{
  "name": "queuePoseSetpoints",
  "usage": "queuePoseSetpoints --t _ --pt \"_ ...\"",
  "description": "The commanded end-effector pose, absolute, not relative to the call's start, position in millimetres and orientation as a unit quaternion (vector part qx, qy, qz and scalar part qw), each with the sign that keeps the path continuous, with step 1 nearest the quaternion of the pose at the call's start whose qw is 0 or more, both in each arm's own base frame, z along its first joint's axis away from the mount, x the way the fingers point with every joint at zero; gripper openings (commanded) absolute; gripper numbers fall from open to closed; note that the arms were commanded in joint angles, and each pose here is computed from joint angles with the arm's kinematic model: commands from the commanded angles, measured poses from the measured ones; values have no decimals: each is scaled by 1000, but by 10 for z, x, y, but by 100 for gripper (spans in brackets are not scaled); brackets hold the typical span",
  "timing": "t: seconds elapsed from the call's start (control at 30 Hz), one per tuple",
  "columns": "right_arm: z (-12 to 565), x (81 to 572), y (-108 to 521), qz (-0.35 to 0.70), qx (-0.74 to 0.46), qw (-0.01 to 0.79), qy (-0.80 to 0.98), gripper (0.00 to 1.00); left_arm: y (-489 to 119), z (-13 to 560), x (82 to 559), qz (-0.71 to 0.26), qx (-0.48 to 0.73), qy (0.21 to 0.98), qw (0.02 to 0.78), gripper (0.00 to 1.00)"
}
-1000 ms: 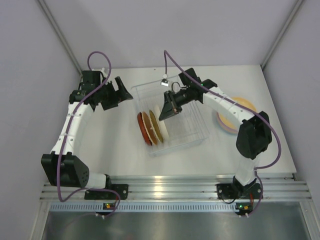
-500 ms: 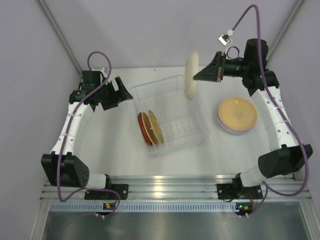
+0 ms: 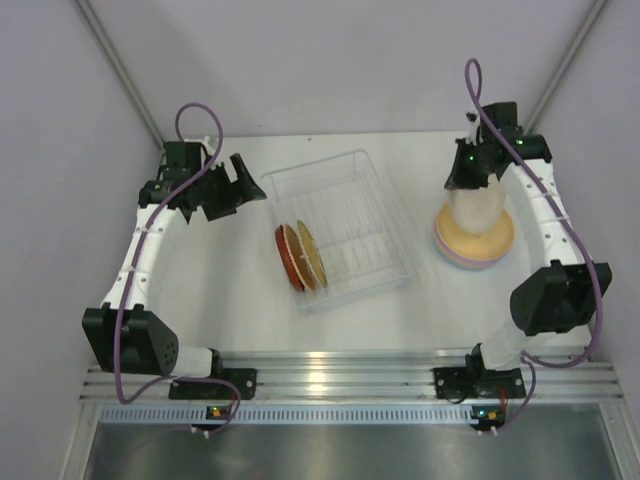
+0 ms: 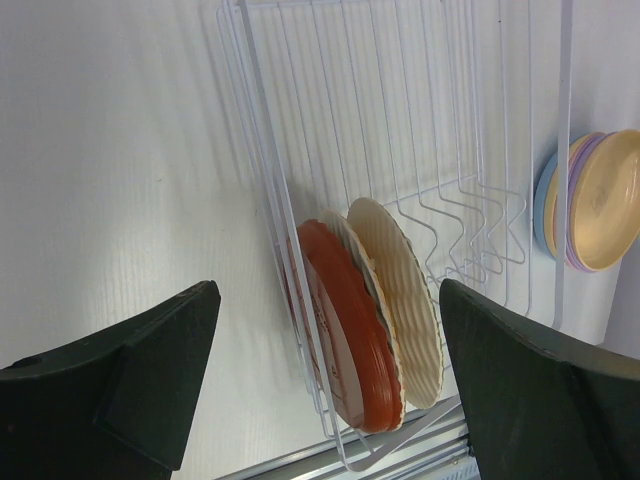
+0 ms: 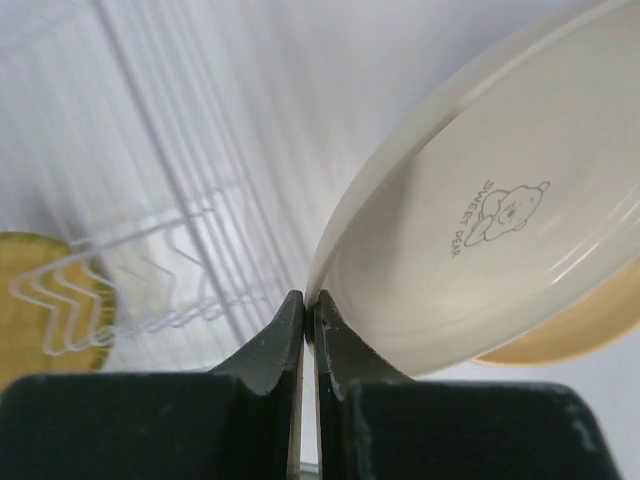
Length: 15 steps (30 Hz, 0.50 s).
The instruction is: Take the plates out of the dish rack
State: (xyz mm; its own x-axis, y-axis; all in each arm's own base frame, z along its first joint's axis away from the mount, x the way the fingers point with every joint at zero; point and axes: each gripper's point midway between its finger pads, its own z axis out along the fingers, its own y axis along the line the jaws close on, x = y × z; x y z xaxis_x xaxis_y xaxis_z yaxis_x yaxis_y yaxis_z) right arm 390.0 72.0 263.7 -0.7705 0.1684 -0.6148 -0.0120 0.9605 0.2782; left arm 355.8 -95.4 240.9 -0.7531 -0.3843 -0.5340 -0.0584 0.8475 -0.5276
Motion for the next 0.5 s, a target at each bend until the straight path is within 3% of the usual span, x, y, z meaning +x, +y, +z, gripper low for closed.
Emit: queuePoseSetpoints --t 0.0,0.17,0.3,0.4,0.47 --pt "2288 3804 306 25 62 305 950 0 -977 2513 3538 -253 -109 897 346 97" --pt "1989 3736 186 -14 66 268 961 0 -977 2521 3545 -253 -109 897 346 96" --pt "2107 3719 464 49 33 275 960 48 -983 2518 3558 -254 -109 898 344 96" --pt "2398 3681 969 149 -30 300 942 61 -995 2520 3572 -257 -109 897 342 96" --pt "2575 3607 1312 203 -69 310 926 63 -1002 2518 3580 -258 -110 897 341 96"
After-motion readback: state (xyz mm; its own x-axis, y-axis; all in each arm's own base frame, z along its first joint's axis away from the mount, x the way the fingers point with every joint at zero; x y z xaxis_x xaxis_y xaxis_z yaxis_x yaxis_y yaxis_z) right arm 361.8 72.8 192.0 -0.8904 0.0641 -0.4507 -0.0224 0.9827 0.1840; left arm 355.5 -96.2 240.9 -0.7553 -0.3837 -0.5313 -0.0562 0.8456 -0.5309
